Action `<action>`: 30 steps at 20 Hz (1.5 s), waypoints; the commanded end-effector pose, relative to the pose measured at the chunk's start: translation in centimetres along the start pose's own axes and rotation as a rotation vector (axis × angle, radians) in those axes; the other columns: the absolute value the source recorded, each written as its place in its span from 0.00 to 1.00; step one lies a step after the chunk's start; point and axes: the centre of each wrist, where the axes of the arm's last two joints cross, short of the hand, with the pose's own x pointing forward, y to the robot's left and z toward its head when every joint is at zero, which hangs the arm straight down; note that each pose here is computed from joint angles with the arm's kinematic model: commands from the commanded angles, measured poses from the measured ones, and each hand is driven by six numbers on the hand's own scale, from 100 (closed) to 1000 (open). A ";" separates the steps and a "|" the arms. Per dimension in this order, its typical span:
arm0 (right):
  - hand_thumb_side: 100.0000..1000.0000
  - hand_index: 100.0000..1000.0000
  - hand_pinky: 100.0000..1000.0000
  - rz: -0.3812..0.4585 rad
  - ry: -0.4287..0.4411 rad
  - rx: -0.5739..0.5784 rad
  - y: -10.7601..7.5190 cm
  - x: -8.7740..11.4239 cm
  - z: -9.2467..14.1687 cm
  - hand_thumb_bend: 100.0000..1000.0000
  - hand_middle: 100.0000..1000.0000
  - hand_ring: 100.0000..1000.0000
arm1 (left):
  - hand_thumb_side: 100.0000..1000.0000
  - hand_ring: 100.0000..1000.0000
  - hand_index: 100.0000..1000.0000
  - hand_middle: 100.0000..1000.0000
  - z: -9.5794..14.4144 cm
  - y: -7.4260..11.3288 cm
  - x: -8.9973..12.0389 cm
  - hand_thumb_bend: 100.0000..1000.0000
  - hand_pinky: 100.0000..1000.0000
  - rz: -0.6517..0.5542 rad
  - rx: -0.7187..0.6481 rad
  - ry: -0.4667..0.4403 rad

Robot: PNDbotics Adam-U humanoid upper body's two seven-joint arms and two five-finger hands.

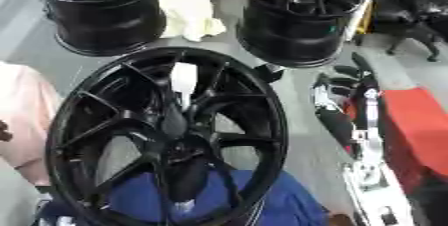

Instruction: Pull the pin out of the wheel hub.

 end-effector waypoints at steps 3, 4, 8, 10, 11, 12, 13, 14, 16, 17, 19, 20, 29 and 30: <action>0.24 0.94 0.64 0.019 -0.030 0.003 -0.6 0.6 -0.8 0.10 0.69 0.66 | 0.69 0.60 0.83 0.59 -0.1 0.4 1.1 0.06 0.76 -0.031 -0.003 -0.018; 0.24 0.94 0.64 0.020 -0.029 0.004 -0.6 0.6 -0.8 0.10 0.69 0.66 | 0.69 0.60 0.83 0.59 -0.1 0.4 1.0 0.06 0.76 -0.030 -0.003 -0.016; 0.24 0.94 0.65 0.023 -0.033 0.006 -0.6 0.7 -0.9 0.10 0.69 0.66 | 0.69 0.60 0.83 0.59 -0.1 0.4 1.1 0.06 0.76 -0.031 -0.003 -0.017; 0.24 0.94 0.65 0.034 -0.040 0.022 -0.7 0.9 -1.3 0.10 0.69 0.66 | 0.69 0.60 0.83 0.59 -0.1 0.3 1.0 0.06 0.76 -0.030 -0.004 -0.016; 0.24 0.94 0.65 0.044 -0.043 0.034 -0.7 1.0 -1.5 0.10 0.69 0.66 | 0.69 0.60 0.83 0.59 -0.1 0.3 1.0 0.06 0.76 -0.030 -0.005 -0.013; 0.25 0.94 0.65 0.066 -0.050 0.060 -1.0 1.3 -2.1 0.10 0.70 0.66 | 0.69 0.60 0.83 0.59 -0.1 0.3 1.0 0.06 0.76 -0.030 -0.006 -0.011; 0.25 0.95 0.66 0.099 -0.058 0.098 -1.2 1.6 -2.8 0.10 0.70 0.67 | 0.69 0.60 0.83 0.59 -0.1 0.3 1.0 0.06 0.76 -0.032 -0.007 -0.011; 0.25 0.95 0.66 0.142 -0.066 0.146 -1.6 2.2 -3.9 0.10 0.71 0.67 | 0.69 0.60 0.83 0.59 -0.1 0.3 1.0 0.06 0.76 -0.033 -0.009 -0.011; 0.27 0.96 0.67 0.232 -0.082 0.251 -2.2 3.8 -6.0 0.11 0.73 0.69 | 0.69 0.60 0.83 0.59 -0.1 0.3 1.0 0.07 0.76 -0.033 -0.012 -0.007; 0.27 0.97 0.68 0.276 -0.088 0.309 -2.5 4.7 -7.1 0.12 0.74 0.70 | 0.69 0.60 0.83 0.59 -0.1 0.3 0.9 0.07 0.76 -0.033 -0.014 -0.005; 0.41 0.97 0.70 0.369 -0.097 0.435 -2.8 6.9 -9.3 0.16 0.76 0.73 | 0.69 0.60 0.83 0.59 -0.1 0.2 0.9 0.06 0.76 -0.033 -0.016 0.001; 0.30 0.98 0.71 0.412 -0.102 0.500 -2.9 8.1 -10.3 0.15 0.78 0.74 | 0.69 0.60 0.83 0.59 -0.1 0.2 0.9 0.06 0.76 -0.034 -0.018 0.002; 0.38 0.99 0.79 0.682 -0.063 1.080 1.0 17.3 -15.9 0.21 0.86 0.84 | 0.69 0.60 0.84 0.59 -0.1 0.1 0.7 0.06 0.76 -0.036 -0.030 0.015; 0.38 0.99 0.79 0.702 -0.055 1.134 1.8 17.9 -16.2 0.22 0.87 0.84 | 0.69 0.60 0.84 0.59 -0.1 0.1 0.7 0.06 0.76 -0.035 -0.031 0.016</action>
